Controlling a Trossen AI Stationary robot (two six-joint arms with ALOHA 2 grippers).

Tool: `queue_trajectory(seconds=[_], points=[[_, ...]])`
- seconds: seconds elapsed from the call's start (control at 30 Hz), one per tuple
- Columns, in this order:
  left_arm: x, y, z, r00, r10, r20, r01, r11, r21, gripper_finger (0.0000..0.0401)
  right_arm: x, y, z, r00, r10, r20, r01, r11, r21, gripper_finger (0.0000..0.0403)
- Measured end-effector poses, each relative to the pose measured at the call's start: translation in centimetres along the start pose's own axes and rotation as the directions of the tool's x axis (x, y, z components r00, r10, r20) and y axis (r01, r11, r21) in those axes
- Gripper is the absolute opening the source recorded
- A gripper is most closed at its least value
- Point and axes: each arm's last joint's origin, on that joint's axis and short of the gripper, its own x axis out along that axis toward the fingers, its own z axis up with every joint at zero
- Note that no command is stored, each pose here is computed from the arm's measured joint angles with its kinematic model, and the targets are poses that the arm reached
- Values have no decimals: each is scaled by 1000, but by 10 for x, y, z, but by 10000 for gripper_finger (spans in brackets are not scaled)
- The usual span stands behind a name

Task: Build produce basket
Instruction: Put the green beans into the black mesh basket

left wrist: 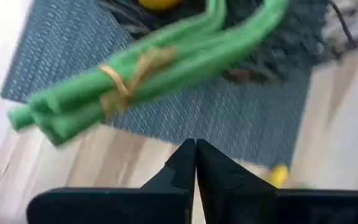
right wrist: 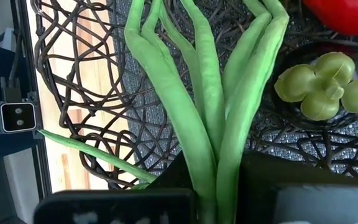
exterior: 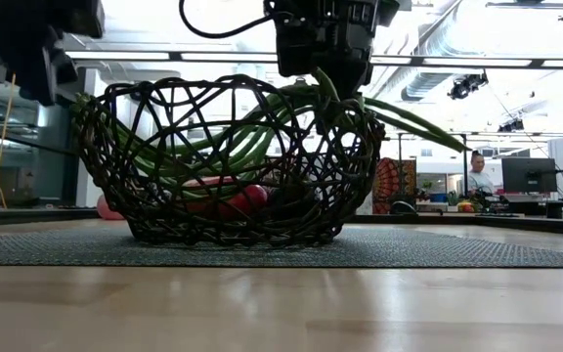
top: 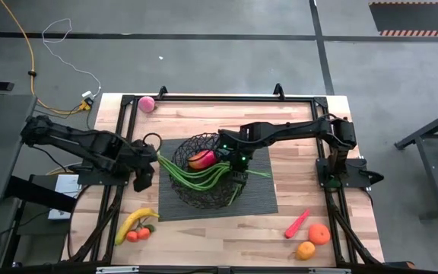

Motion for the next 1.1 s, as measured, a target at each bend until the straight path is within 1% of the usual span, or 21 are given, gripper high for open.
queue_trajectory(seconds=[0.1,0.27,0.4,0.47,0.57,0.7,0.87,0.97,1.1], points=[[9,3,3,999,43,16,-42,999,-33,1,0,0,0,1000,0,3,0,1000,-1,0],[12,11,10,995,97,39,-94,994,-63,0,0,0,1,1000,2,11,-2,1000,3,0],[13,14,22,990,82,115,-74,994,-75,0,0,0,1,1000,2,11,-3,1000,27,0],[12,15,28,985,58,165,-45,996,-81,0,0,0,1,1000,2,11,-3,1000,30,0],[13,18,37,978,36,206,-17,996,-90,0,1,1,1,1000,3,9,-4,1000,27,0],[23,19,46,981,9,192,4,998,-65,0,1,2,1,1000,4,9,-5,999,44,0],[43,16,58,990,-12,144,18,999,-46,0,1,3,1,1000,7,9,-8,999,53,0],[53,13,66,989,-28,148,33,999,-29,0,2,5,1,1000,15,11,-16,997,74,0],[60,11,72,984,-46,170,51,998,-23,0,5,11,0,999,41,1,-41,995,88,0]])
